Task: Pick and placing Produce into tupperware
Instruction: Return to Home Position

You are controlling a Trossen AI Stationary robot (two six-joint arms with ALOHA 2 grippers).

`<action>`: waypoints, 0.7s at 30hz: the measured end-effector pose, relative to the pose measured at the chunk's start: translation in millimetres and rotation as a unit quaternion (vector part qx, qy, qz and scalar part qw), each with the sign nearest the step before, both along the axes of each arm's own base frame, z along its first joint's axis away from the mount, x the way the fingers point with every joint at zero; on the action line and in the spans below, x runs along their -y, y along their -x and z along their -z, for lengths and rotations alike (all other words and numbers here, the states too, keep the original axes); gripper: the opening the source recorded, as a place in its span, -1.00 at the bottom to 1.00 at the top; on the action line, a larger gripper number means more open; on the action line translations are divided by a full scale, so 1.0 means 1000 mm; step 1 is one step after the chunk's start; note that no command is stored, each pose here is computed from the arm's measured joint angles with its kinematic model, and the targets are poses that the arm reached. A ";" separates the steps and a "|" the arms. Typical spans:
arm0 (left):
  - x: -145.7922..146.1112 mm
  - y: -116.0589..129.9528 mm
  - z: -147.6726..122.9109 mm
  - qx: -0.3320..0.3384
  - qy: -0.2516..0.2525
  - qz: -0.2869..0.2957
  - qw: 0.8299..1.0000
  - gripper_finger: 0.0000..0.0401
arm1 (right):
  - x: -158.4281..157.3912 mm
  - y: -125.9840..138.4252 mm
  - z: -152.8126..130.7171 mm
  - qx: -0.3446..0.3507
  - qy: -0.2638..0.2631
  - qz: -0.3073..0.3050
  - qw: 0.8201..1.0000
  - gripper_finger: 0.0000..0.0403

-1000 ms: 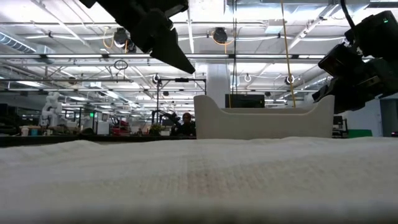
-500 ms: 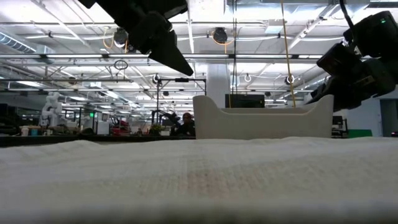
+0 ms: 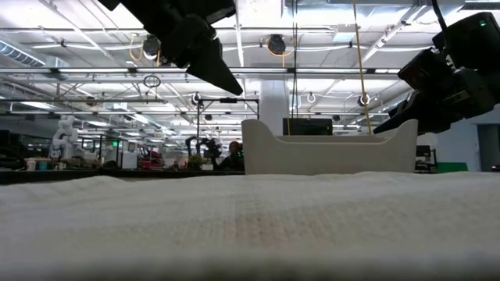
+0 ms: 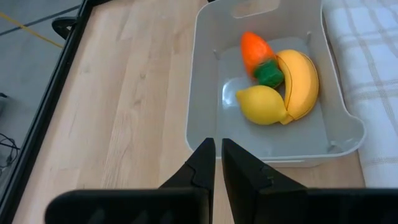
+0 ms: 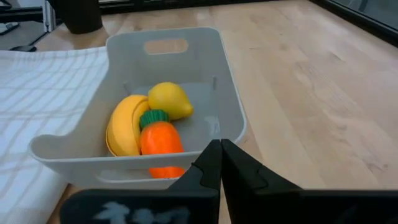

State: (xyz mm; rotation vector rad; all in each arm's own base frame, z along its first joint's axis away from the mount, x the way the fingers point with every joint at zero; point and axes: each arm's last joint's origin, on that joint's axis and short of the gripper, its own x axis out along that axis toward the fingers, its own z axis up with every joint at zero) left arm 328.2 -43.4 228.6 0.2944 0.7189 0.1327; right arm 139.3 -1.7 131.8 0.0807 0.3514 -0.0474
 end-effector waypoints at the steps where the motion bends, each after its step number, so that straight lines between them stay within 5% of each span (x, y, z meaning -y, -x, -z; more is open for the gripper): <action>1: 0.000 0.000 0.000 -0.001 0.000 0.000 1.000 -0.85 | 0.000 0.000 0.000 0.000 0.000 0.000 1.000 -1.00; 21: -0.008 0.008 -0.014 0.017 -0.089 -0.039 0.995 -0.85 | 0.005 0.013 -0.010 -0.002 0.043 0.051 0.998 -1.00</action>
